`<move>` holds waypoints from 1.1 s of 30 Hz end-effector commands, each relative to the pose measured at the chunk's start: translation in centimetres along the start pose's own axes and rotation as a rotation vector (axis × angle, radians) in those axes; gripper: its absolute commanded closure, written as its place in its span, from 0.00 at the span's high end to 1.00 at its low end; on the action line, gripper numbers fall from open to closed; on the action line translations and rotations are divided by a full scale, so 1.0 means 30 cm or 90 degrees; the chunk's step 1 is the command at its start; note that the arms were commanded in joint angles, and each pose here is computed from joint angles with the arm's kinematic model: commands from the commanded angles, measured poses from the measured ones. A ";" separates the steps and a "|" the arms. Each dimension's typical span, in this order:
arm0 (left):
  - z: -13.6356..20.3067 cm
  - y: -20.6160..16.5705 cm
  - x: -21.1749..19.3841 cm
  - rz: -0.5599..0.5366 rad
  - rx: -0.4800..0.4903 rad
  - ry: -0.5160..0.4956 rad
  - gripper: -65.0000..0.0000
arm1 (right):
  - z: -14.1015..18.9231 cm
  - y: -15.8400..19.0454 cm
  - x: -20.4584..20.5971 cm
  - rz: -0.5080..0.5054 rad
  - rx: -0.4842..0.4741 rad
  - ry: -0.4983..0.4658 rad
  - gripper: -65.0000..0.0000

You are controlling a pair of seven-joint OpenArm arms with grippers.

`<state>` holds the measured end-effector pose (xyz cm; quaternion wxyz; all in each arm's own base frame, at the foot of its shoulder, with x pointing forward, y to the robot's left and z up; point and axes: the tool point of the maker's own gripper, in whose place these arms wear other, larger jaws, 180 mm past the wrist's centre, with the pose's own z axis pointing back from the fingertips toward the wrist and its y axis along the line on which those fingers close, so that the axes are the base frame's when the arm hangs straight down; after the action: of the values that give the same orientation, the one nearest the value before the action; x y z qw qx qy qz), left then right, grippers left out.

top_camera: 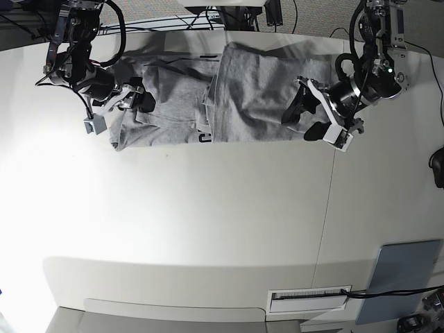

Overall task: Fold the T-shirt properly
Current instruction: 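Lift the collar end with right gripper and fold it toward the left gripper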

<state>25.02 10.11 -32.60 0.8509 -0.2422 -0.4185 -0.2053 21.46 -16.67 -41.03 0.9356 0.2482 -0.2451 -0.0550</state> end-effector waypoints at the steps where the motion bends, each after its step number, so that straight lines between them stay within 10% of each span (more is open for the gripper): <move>1: 0.011 -0.001 0.038 -0.007 -0.002 -0.026 0.58 | 0.005 -0.025 -0.039 0.005 -0.024 0.038 0.62; 6: 0.011 -0.001 0.038 -0.007 -0.002 -0.026 0.58 | 0.005 -0.025 -0.036 0.005 -0.024 0.035 0.60; 26: 0.011 -0.001 0.038 -0.007 -0.002 -0.026 0.58 | 0.011 -0.096 -0.023 0.065 -0.099 0.026 0.01; 33: 0.012 -0.004 0.028 -0.005 -0.002 -0.022 0.58 | 0.032 -0.116 0.023 0.096 -0.105 -0.004 0.00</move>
<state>24.86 10.11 -32.72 0.8519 -0.2428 -0.4165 -0.2047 21.74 -18.88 -41.73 0.9480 0.1776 -0.2638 -0.0108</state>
